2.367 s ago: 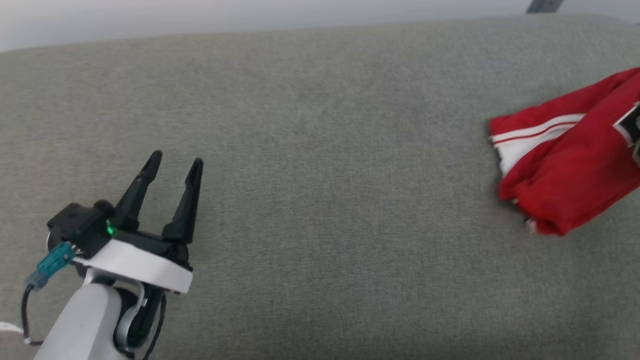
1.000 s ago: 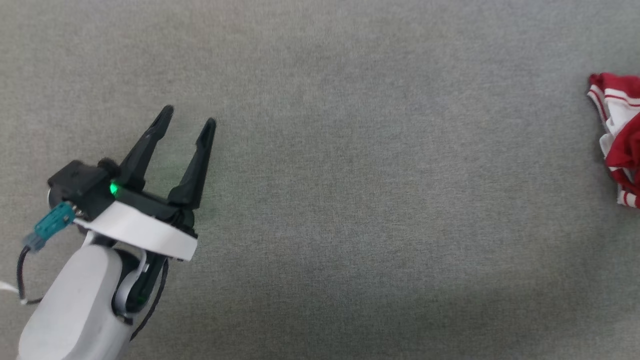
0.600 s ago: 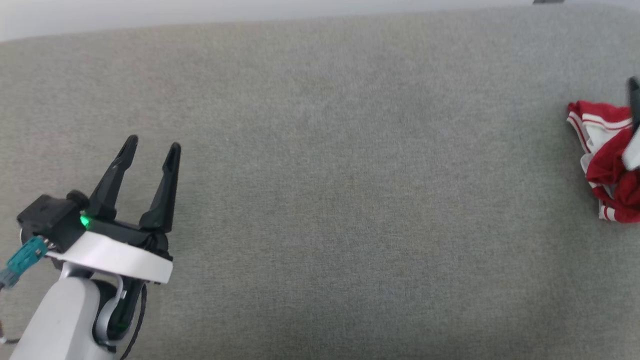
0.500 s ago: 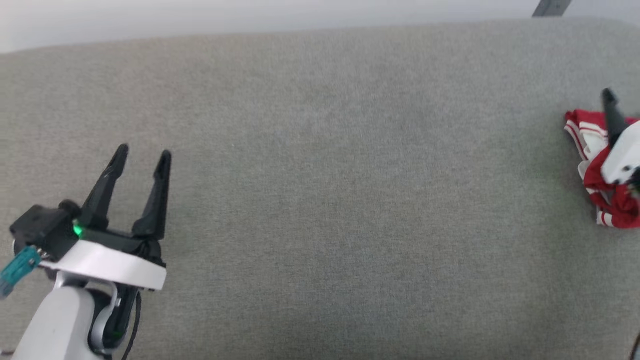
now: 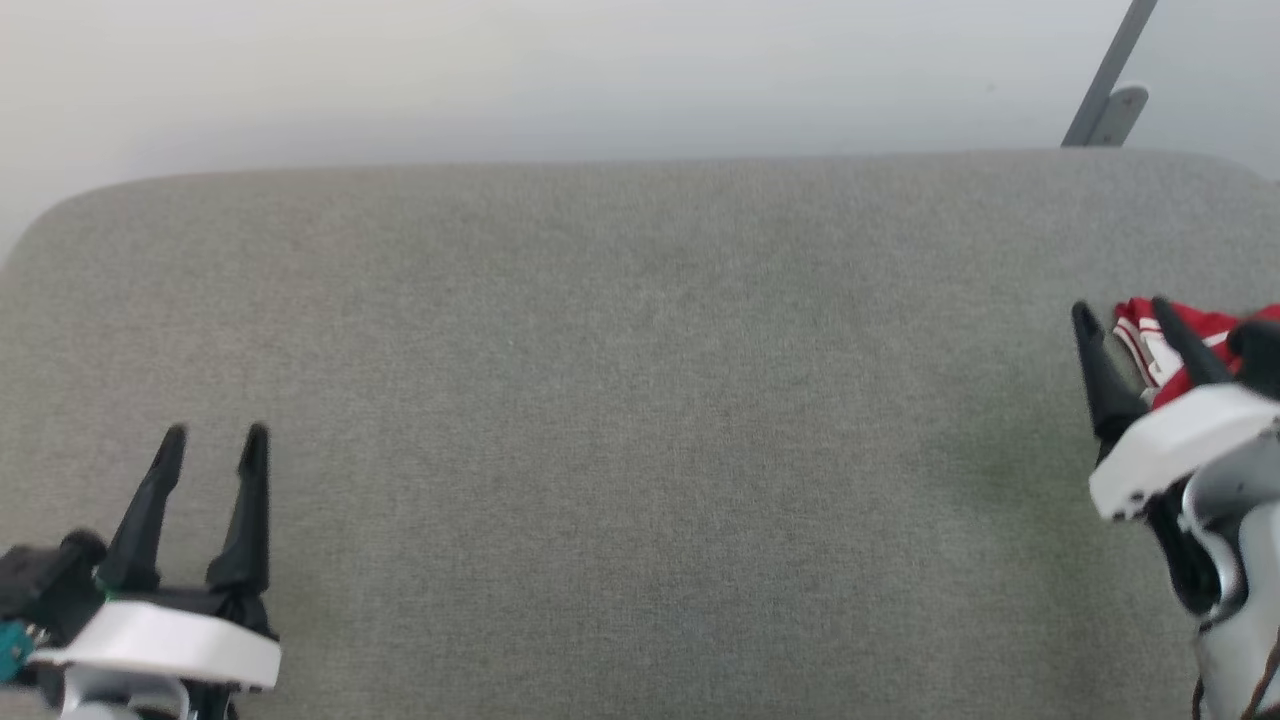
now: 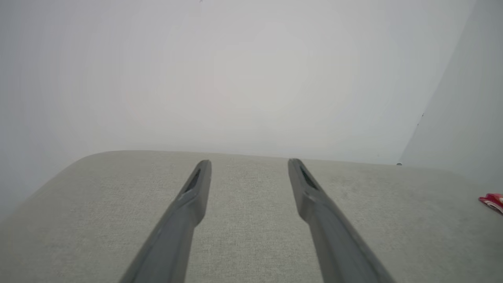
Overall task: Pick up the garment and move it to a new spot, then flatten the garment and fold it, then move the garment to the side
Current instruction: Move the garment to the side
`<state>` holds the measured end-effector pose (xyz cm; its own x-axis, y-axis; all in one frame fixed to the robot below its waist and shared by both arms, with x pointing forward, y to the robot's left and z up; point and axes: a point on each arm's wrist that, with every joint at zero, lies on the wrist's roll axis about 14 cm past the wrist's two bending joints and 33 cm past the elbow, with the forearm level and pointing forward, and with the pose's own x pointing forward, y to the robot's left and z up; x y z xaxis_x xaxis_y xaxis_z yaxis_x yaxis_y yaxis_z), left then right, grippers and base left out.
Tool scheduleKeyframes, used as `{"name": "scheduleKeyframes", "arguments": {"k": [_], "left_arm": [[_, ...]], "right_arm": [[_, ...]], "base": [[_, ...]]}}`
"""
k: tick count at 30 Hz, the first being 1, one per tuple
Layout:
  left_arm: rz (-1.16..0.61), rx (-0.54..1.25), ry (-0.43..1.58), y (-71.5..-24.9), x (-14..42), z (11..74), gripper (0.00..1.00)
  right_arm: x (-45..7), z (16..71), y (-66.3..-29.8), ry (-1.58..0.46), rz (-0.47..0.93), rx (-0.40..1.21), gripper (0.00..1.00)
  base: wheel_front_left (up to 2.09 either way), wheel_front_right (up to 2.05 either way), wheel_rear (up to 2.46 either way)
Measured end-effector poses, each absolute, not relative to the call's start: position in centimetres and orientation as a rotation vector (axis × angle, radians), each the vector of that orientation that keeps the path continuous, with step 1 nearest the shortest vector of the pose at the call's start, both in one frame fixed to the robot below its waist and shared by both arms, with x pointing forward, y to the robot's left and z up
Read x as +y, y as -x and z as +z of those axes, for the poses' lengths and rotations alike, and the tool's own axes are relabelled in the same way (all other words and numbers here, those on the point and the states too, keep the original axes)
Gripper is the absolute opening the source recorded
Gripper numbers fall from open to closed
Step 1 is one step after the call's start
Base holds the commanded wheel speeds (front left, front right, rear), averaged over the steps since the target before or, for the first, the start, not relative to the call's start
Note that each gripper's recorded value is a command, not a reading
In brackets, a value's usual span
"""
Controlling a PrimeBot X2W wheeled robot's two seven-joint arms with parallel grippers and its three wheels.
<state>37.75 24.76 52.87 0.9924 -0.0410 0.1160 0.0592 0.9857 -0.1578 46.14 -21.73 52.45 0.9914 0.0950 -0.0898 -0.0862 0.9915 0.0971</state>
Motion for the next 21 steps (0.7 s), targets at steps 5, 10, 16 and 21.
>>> {"name": "scheduleKeyframes", "arguments": {"k": [5,10,16,21], "left_arm": [[0.002,-0.100,0.166,-35.4,26.1,52.3,1.00],[0.038,-0.094,0.165,-33.8,27.1,51.9,1.00],[0.071,-0.084,0.169,-31.9,27.9,51.4,1.00],[0.090,-0.090,0.174,-31.0,28.1,51.4,1.00]], "right_arm": [[-21.4,52.4,-43.9,-0.113,0.093,0.040,1.00],[-21.0,51.5,-41.9,-0.134,0.091,0.032,1.00],[-20.7,50.3,-39.6,-0.168,0.077,0.035,1.00],[-20.6,49.5,-38.0,-0.194,0.058,0.038,1.00]], "base": [[0.00,0.00,0.00],[0.00,0.00,0.00],[0.00,0.00,0.00],[0.00,0.00,0.00]]}}
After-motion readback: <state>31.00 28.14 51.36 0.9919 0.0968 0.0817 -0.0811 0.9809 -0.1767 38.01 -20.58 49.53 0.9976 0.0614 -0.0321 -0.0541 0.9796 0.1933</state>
